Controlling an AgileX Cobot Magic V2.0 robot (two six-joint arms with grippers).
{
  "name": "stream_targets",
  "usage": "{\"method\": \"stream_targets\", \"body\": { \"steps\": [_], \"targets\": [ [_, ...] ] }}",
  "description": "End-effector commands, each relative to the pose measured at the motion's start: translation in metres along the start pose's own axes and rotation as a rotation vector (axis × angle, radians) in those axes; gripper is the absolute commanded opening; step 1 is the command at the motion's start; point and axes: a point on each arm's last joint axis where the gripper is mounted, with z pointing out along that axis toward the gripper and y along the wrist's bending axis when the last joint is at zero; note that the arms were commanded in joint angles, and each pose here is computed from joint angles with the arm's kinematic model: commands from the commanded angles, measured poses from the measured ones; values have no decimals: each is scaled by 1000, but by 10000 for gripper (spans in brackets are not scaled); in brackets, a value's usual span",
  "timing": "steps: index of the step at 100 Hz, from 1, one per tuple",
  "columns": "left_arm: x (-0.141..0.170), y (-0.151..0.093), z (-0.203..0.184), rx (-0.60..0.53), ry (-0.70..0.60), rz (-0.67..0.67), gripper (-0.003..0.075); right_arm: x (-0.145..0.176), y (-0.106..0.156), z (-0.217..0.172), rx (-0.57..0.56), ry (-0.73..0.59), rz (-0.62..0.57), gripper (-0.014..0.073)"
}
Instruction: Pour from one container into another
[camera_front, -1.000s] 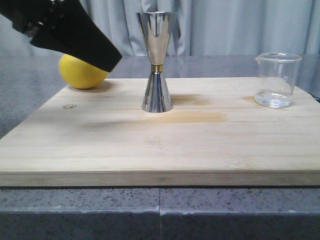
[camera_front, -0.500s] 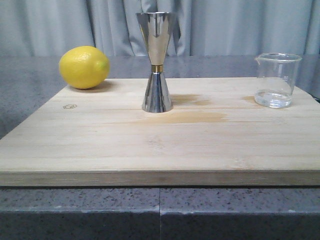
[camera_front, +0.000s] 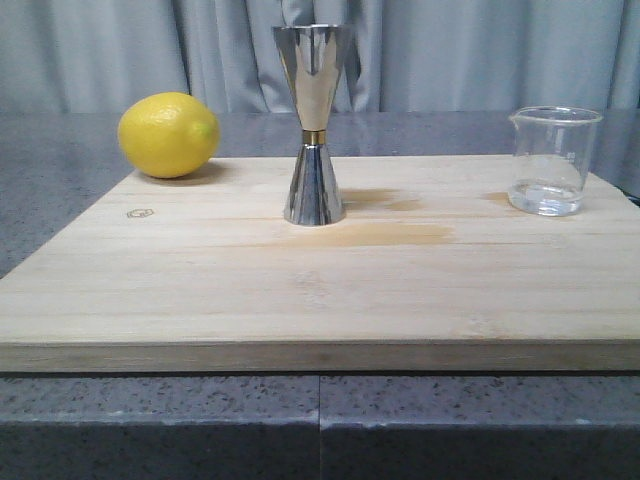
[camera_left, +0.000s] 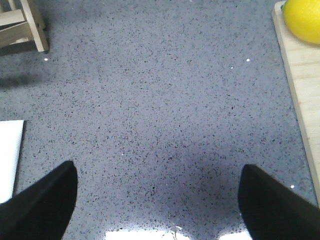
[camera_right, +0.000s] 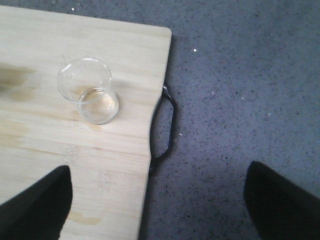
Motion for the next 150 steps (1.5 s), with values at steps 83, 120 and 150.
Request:
{"method": "stream_targets", "body": {
  "steps": [83,120,150],
  "targets": [
    [-2,5,-12,-2,-77,-33,27,-11,-5,-12,38,-144,-22,-62],
    [-2,5,-12,-3,-78,-32,-19,-12,-5,-12,43,-150,-27,-63],
    [-2,5,-12,-3,-78,-32,-19,-12,-5,-12,43,-150,-27,-63]
  ]
}}
